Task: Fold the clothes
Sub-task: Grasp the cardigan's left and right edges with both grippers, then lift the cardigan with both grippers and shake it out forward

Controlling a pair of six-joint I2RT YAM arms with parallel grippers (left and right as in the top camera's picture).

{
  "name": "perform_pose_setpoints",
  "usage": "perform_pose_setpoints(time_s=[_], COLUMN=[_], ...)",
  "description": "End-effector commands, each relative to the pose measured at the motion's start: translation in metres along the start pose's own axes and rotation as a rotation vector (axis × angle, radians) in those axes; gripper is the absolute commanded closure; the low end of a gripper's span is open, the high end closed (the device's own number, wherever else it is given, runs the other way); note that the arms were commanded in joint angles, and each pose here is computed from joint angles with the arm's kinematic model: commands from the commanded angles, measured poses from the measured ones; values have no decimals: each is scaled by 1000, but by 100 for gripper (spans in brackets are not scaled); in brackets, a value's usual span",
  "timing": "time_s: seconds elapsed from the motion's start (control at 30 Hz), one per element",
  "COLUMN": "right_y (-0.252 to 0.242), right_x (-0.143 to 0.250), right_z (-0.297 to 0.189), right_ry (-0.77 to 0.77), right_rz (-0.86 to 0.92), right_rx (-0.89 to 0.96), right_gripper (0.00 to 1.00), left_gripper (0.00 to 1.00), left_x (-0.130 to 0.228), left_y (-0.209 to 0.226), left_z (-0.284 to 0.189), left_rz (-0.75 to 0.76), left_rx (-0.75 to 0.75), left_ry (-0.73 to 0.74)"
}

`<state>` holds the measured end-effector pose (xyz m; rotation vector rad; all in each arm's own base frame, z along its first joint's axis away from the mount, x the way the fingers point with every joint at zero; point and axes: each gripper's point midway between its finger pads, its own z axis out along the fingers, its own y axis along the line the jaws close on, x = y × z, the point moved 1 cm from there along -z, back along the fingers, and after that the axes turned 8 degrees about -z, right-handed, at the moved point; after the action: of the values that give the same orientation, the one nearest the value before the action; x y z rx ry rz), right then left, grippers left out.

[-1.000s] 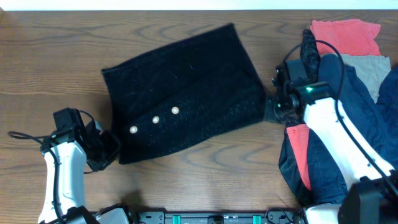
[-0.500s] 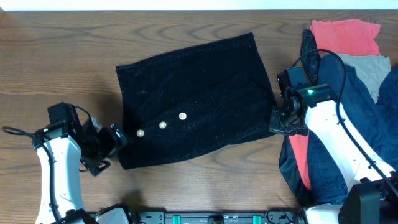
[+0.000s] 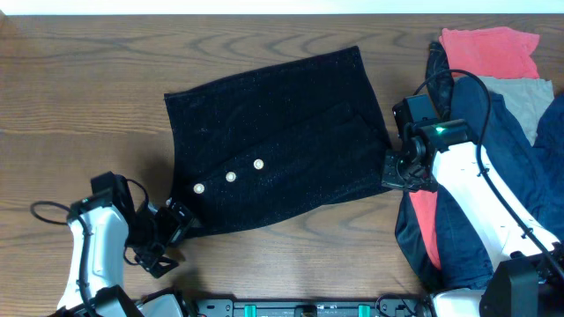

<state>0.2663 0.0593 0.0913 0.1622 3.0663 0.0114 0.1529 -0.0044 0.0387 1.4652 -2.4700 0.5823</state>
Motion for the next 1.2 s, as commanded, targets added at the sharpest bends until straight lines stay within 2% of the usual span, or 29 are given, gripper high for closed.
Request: perform_pose_setpoints(time_s=[0.0, 0.07, 0.13, 0.17, 0.23, 0.3, 0.4, 0.47, 0.7, 0.87, 1.0, 1.17], right_y=[-9, -9, -9, -9, -9, -9, -9, -9, -5, 6, 9, 19], right_x=[0, 0, 0, 0, 0, 0, 0, 0, 7, 9, -2, -20], right_z=[0, 0, 0, 0, 0, 0, 0, 0, 0, -9, -38, -106], right_ry=[-7, -7, -7, -7, -7, -7, -7, -5, 29, 23, -87, -304], right_rz=[19, 19, 19, 19, 19, 19, 19, 19, 19, -14, -30, -131], right_rx=[35, 35, 36, 36, 36, 36, 36, 36, 9, -65, -104, -181], right_gripper=[99, 99, 99, 99, 99, 99, 99, 99, 99, 99, 99, 99], left_gripper=[8, 23, 44, 49, 51, 57, 76, 94, 94, 94, 94, 94], left_x=[3, -6, -11, -13, -14, -15, -17, -19, -25, -23, -21, -7], left_y=[-4, -9, -13, -14, -14, -15, -17, -18, -31, -48, -70, -99], left_z=[11, 14, 14, 14, 14, 14, 13, 13, -3, -36, -81, -152], left_rz=[-91, -72, -57, -53, -50, -47, -26, -8, 118, 203, 312, 396], left_rx=[59, 88, 106, 111, 114, 116, 124, 128, 142, 150, 180, 241], left_ry=[29, -5, -29, -35, -40, -43, -54, -61, -95, -118, -186, -299])
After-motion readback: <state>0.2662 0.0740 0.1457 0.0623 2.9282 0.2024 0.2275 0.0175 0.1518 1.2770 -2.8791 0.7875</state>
